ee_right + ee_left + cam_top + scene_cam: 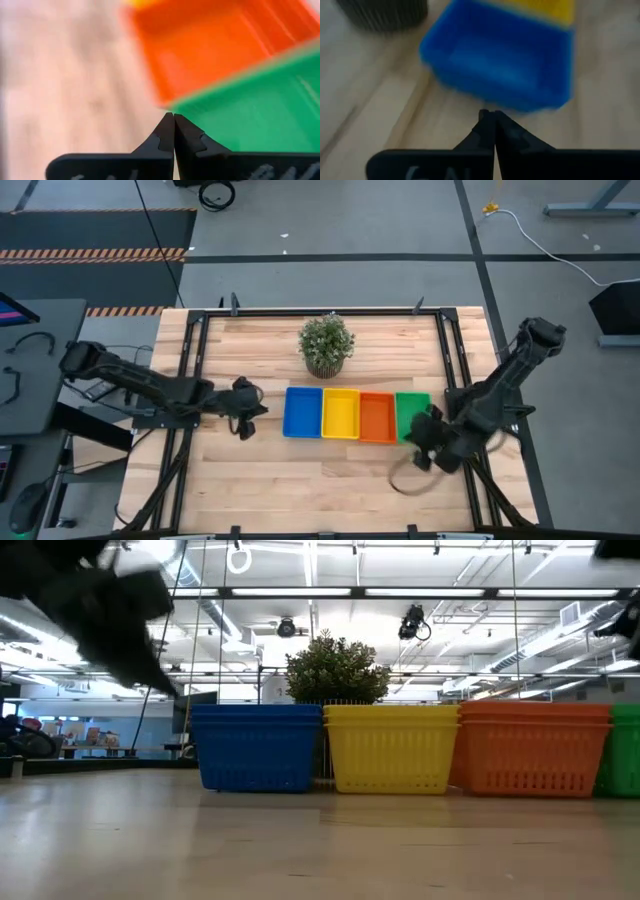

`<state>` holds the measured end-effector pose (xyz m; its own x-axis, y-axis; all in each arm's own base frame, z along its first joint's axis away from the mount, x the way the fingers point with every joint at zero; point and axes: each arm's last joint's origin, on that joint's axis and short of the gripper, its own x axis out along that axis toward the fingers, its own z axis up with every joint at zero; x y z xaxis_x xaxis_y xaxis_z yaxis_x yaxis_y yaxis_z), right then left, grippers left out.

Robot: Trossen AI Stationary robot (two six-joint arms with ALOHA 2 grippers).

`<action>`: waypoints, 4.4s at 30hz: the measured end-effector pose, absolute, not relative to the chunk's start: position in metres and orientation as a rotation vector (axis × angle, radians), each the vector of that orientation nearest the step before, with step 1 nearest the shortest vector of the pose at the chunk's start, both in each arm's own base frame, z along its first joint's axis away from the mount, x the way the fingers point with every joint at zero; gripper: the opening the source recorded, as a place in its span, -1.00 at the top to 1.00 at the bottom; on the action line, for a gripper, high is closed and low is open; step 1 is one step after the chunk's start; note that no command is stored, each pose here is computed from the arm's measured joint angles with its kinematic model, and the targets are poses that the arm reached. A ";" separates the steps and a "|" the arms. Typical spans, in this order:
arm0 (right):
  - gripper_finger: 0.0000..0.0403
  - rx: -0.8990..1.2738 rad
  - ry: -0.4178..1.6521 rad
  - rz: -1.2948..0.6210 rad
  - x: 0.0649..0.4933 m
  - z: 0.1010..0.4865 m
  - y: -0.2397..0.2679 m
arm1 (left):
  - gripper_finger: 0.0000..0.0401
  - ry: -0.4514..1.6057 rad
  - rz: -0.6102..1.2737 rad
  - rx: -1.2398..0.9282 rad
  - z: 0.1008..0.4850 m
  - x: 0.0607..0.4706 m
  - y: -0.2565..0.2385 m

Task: Stack baskets by color
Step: Return to Home Position

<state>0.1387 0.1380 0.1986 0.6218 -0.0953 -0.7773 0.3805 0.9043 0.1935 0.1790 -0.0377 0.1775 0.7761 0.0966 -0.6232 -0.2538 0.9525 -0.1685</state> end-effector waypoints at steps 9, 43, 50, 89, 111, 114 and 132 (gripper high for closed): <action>0.99 0.148 0.552 -0.152 0.126 0.215 0.127 | 0.96 0.313 0.229 -0.249 0.207 0.182 -0.059; 1.00 0.307 -0.005 0.115 0.103 0.171 0.027 | 0.98 0.050 0.245 -0.179 0.226 0.108 0.019; 1.00 0.245 -0.069 0.062 0.100 0.176 0.024 | 0.97 -0.062 0.152 -0.204 0.179 0.100 0.010; 0.99 0.141 -0.109 -0.226 0.099 0.177 -0.002 | 0.93 0.006 0.034 -0.303 0.181 0.093 0.001; 0.93 0.163 0.037 -0.089 0.102 0.162 -0.008 | 0.91 0.005 0.034 -0.304 0.181 0.093 0.001; 0.93 0.165 0.037 -0.089 0.102 0.162 -0.008 | 0.88 0.005 0.034 -0.304 0.181 0.093 0.001; 0.93 0.160 -0.056 -0.082 0.097 0.170 -0.008 | 0.89 -0.054 0.016 -0.305 0.171 0.097 -0.001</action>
<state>0.0971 -0.0080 0.1700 0.9951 -0.0860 0.0492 0.0770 0.9838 0.1617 0.0971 -0.0005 0.1706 0.9984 0.0236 0.0508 -0.0072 0.9537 -0.3007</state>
